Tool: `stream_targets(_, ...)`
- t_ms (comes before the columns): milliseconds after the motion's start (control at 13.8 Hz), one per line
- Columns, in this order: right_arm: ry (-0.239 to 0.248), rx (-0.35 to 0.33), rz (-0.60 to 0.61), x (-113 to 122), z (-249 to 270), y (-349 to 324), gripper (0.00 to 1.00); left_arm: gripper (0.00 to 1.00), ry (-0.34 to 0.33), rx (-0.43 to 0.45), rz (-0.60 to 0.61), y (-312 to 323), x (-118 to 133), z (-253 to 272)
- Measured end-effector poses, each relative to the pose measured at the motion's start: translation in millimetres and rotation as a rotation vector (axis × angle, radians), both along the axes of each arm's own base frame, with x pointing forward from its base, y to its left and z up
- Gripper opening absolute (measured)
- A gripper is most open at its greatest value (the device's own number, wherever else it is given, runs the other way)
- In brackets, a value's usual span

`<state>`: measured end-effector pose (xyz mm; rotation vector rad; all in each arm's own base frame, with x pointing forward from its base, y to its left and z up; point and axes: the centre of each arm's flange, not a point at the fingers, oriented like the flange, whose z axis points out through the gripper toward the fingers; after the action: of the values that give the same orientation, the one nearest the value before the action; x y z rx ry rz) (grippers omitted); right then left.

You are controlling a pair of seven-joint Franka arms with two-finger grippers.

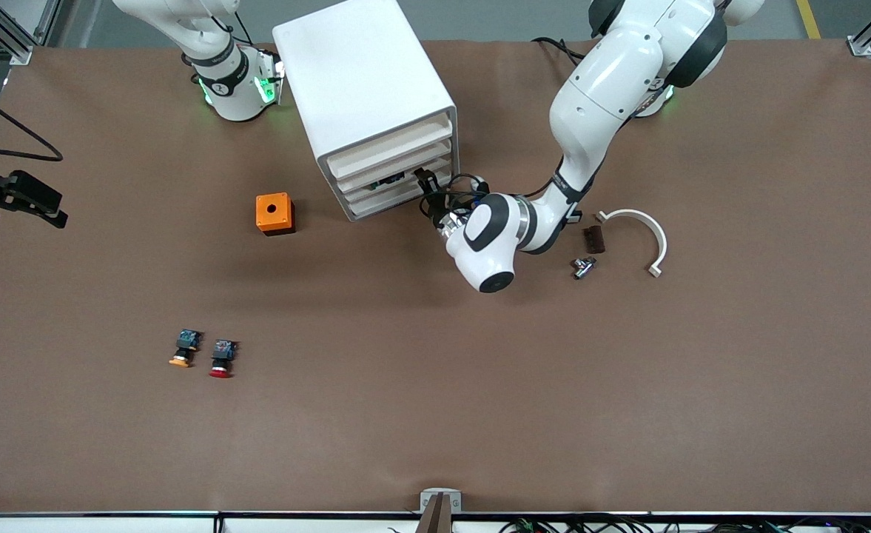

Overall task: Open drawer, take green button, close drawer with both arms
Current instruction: 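Grasp the drawer handle with the left gripper, then pull the drawer open with the left gripper while the right gripper approaches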

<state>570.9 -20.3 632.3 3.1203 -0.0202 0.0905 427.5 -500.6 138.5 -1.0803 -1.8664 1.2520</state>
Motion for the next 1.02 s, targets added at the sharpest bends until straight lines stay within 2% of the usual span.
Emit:
stream_targets(73, 0.000, 0.000, 0.000, 0, 0, 0, 1.00, 0.28, 0.006, -0.002, -0.001, 0, -1, 0)
stream_targets(291, -0.003, 0.000, 0.000, 0, 0, 0, 1.00, 0.27, 0.007, -0.001, -0.010, -4, -6, 0)
stream_targets(364, -0.005, 0.000, -0.006, 1, 0, 0, 1.00, 0.21, 0.007, -0.003, -0.013, -5, -6, 0)
stream_targets(436, -0.007, 0.001, -0.016, 1, 1, 2, 1.00, 0.21, 0.007, -0.003, -0.013, -5, -6, 0)
stream_targets(509, -0.007, 0.002, -0.024, 1, 1, 6, 1.00, 0.14, 0.006, -0.006, -0.014, -6, -5, 1)
stream_targets(655, -0.006, 0.005, -0.042, 1, -1, 20, 1.00, 0.14, -0.005, -0.011, -0.009, -3, 2, 4)
stream_targets(800, 0.002, 0.009, -0.080, 2, -7, 40, 1.00, 0.14, -0.032, -0.018, 0.015, 8, 25, 12)
stream_targets(1018, 0.022, 0.017, -0.158, 6, -21, 81, 1.00, 0.14, -0.105, -0.049, 0.087, 44, 80, 27)
